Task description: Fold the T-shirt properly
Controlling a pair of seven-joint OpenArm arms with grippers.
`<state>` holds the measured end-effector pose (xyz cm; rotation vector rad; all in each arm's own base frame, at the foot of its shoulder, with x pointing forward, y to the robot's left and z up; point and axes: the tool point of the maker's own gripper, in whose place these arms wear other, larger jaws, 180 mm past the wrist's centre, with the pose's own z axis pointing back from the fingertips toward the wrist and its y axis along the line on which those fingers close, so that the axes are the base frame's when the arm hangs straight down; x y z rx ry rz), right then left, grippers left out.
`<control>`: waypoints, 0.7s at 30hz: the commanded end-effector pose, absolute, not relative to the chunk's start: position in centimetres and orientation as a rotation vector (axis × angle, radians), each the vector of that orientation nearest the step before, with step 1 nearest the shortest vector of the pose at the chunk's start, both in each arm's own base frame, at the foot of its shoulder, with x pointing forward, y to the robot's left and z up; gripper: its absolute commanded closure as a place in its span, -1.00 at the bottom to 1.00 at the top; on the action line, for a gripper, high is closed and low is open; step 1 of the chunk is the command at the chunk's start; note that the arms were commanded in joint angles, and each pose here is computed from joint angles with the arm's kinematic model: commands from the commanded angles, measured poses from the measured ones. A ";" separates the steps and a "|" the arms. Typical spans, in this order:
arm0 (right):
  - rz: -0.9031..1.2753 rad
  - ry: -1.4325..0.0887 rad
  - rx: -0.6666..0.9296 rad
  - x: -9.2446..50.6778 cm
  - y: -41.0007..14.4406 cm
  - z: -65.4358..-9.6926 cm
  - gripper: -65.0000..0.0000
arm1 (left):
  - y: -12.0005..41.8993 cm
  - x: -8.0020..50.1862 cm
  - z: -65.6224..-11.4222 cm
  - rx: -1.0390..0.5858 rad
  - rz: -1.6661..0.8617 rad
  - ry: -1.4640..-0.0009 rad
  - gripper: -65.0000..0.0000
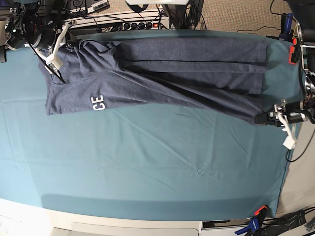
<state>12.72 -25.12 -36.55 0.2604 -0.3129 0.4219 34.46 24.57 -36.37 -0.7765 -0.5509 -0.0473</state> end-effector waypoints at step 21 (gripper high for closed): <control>0.443 -0.330 0.245 13.1 -25.4 -35.9 1.00 | 25.8 29.2 -37.4 -0.775 -0.112 -0.452 1.00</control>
